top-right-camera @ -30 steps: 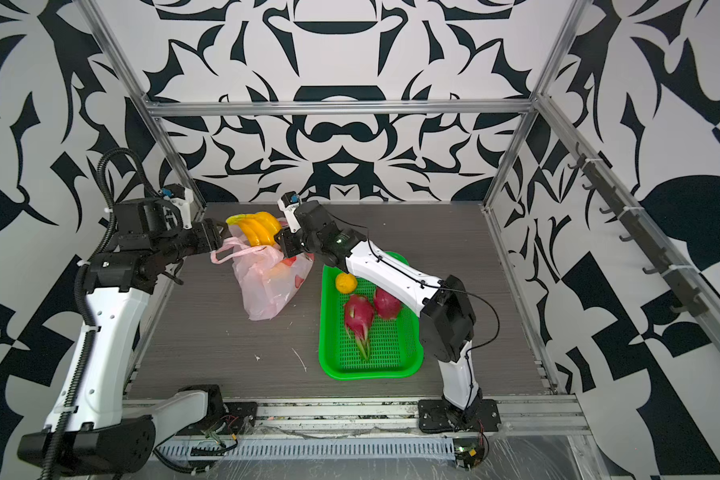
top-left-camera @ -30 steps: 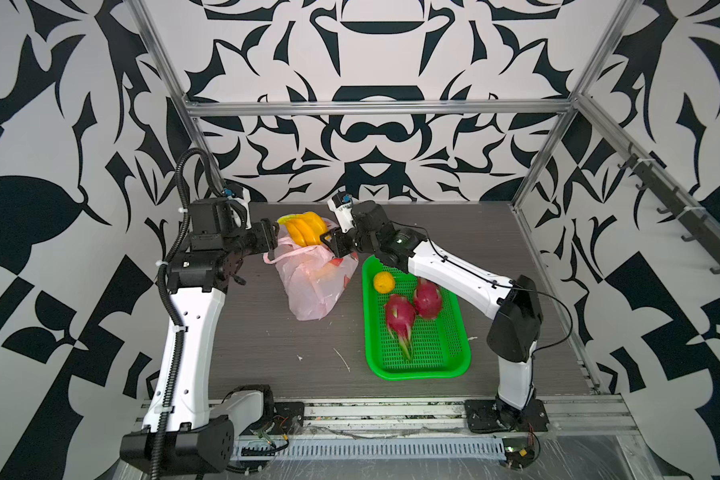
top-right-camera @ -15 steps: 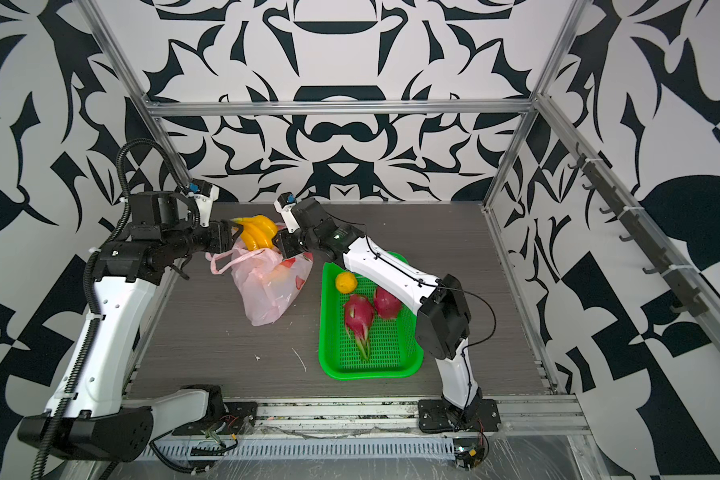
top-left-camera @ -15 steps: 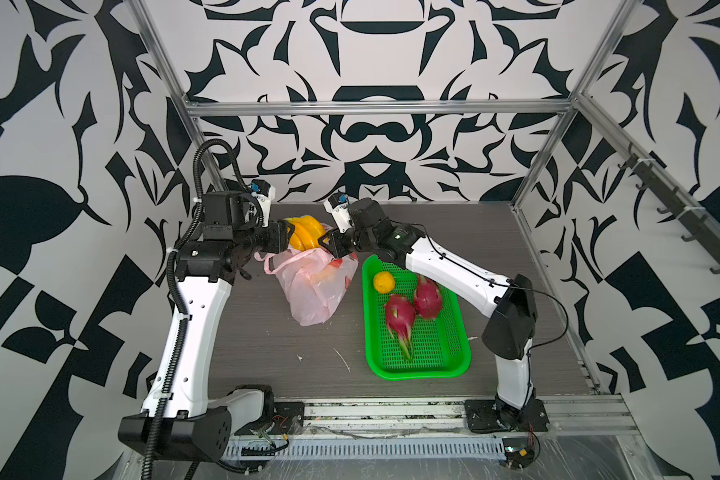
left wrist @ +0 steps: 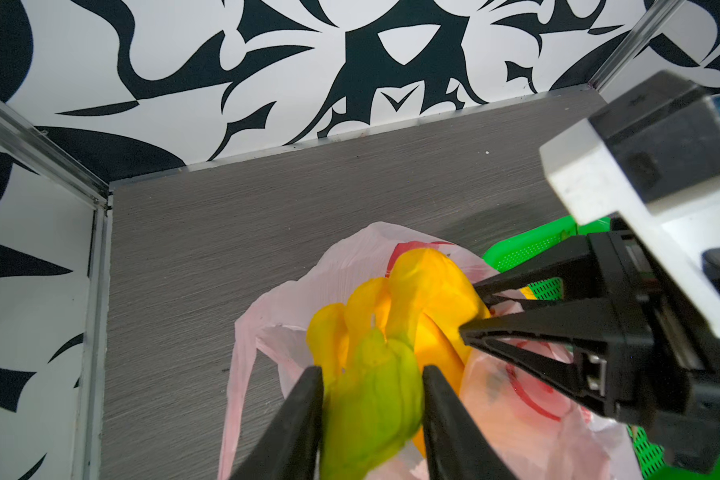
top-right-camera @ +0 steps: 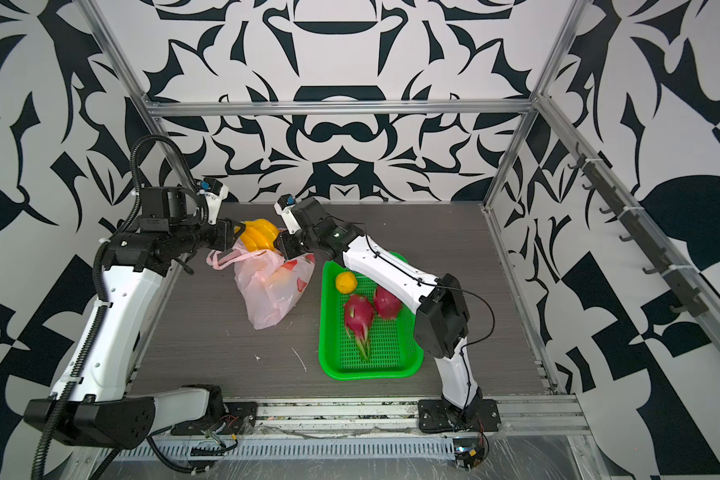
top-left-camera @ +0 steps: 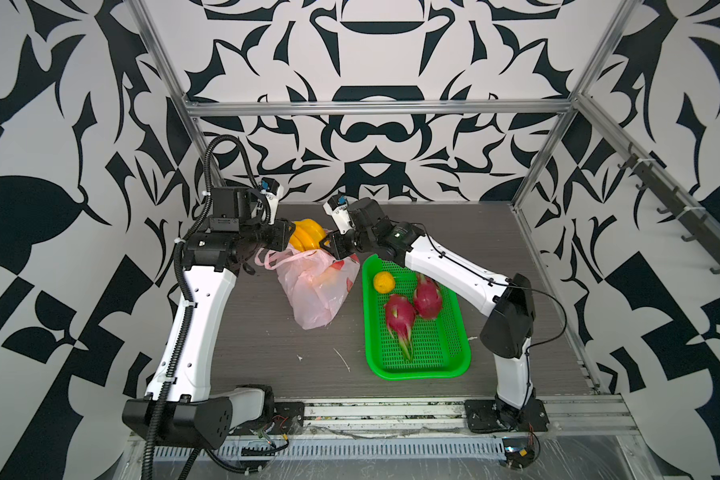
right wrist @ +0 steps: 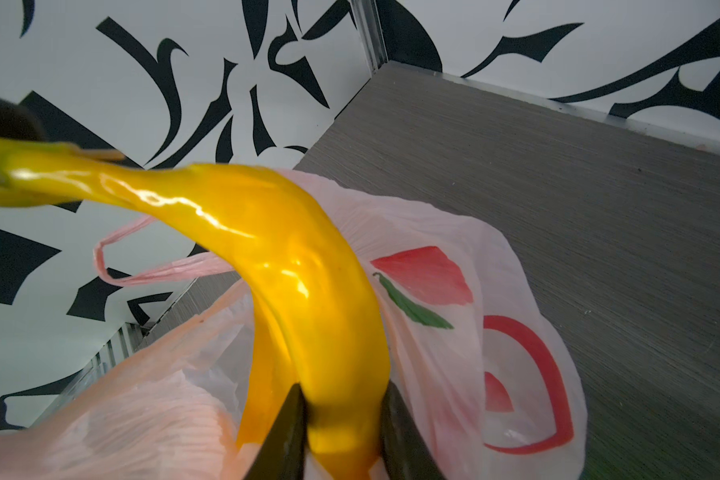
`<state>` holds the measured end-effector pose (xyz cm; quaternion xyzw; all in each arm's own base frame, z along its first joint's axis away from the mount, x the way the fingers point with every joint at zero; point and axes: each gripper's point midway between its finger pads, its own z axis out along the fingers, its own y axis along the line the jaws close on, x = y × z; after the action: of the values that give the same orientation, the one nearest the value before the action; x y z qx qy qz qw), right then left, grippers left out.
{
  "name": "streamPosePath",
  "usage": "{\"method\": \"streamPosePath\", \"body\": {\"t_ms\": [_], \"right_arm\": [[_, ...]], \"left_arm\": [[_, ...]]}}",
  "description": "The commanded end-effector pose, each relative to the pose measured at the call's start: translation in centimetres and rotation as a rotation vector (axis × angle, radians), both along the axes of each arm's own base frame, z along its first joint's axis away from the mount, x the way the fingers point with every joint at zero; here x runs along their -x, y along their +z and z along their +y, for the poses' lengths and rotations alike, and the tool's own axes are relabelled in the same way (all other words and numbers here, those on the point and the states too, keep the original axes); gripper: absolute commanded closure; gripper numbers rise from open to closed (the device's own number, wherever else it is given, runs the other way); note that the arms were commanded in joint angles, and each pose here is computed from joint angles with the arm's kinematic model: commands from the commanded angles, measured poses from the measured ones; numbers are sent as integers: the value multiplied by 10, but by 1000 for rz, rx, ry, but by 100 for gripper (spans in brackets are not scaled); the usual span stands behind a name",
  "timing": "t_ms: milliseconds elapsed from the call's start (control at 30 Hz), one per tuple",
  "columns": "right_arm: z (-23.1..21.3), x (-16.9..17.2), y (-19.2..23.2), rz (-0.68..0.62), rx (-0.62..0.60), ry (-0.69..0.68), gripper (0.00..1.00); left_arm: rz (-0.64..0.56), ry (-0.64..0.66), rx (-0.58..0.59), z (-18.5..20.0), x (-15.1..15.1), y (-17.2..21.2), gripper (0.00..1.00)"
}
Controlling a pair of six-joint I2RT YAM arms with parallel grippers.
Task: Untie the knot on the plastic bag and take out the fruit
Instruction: 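Grasp the banana stem with the left gripper beside the right gripper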
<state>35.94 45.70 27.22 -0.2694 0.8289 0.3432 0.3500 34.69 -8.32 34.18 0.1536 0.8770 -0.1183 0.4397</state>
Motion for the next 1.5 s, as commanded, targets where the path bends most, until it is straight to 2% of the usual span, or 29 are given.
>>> {"method": "streamPosePath", "body": {"t_ms": [0,167,300,400,667,933,1000,1233,1467], "right_arm": [[9,-1,46,-65,-108,29,100],[10,2,47,-59,-119,38,100],[10,3,46,-53,-119,43,100],[10,4,41,-44,-119,44,99],[13,2,15,-25,-106,46,83],[18,-4,-21,-24,-94,64,62],[19,-5,-24,-21,-94,70,59],[18,-9,-24,-32,-94,77,46],[11,-4,-3,-80,-97,90,37]], "left_arm": [[23,-40,-6,-7,8,-4,63],[14,-24,-23,-5,6,-4,88],[-4,-17,-34,-3,3,-1,100],[-19,-15,-40,-2,5,2,100],[-7,1,-57,2,8,-6,100],[-4,10,-55,3,4,-12,100],[2,12,-55,3,4,-14,100],[7,29,-69,6,4,-16,100],[-32,96,-114,20,-3,0,100]]}}
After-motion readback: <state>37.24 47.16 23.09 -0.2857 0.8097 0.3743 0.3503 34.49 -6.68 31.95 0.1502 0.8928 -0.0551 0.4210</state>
